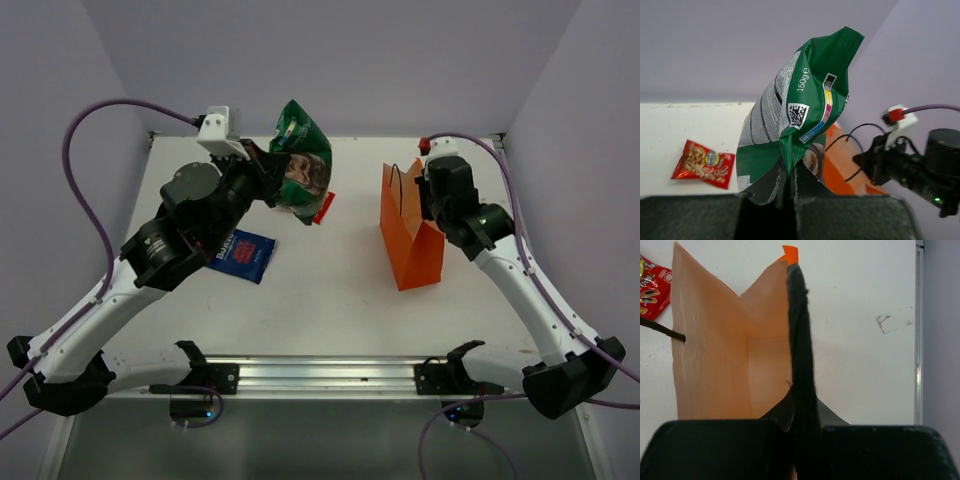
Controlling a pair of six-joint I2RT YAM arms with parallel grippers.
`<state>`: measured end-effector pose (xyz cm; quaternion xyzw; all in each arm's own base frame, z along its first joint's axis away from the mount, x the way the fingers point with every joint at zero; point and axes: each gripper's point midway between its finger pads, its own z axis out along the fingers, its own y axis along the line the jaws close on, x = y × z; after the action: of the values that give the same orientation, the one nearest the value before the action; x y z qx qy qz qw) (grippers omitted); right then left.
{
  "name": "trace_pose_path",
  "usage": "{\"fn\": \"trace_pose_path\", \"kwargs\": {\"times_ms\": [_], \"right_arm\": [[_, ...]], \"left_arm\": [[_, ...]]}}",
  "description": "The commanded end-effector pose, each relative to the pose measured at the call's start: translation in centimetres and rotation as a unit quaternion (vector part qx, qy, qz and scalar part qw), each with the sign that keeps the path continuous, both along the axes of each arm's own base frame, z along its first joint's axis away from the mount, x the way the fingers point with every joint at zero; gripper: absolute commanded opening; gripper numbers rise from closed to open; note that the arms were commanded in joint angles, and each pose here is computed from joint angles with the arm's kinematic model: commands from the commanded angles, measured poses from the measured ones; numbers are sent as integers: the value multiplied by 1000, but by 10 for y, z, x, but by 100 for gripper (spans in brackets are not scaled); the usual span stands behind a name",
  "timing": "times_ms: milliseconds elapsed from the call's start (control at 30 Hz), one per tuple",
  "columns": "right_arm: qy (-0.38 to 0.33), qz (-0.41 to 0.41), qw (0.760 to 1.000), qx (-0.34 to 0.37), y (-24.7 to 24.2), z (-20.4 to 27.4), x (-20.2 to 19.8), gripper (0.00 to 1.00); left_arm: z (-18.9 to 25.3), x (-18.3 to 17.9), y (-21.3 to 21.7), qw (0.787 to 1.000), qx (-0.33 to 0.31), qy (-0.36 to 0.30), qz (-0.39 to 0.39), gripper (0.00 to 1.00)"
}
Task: Place the snacks into the paper bag
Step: Place the snack in the paper bag.
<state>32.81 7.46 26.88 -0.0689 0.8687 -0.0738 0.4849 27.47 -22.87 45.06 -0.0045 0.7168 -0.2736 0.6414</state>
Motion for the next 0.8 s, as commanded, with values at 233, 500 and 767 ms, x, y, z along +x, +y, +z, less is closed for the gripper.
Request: {"fn": "trace_pose_path", "kwargs": {"times_ms": [233,500,767], "right_arm": [[-56,-3,998,21,10,45,-3,0],[-80,14,996,45,16,69,-10,0],[-79,2,996,34,18,63,-8,0]], "left_arm": [[91,-24,-22,972,-199,-86,-89,0],[126,-34,-21,942,-297,-107,-116,0],[148,-43,-29,900,-392,-109,-158,2]]}}
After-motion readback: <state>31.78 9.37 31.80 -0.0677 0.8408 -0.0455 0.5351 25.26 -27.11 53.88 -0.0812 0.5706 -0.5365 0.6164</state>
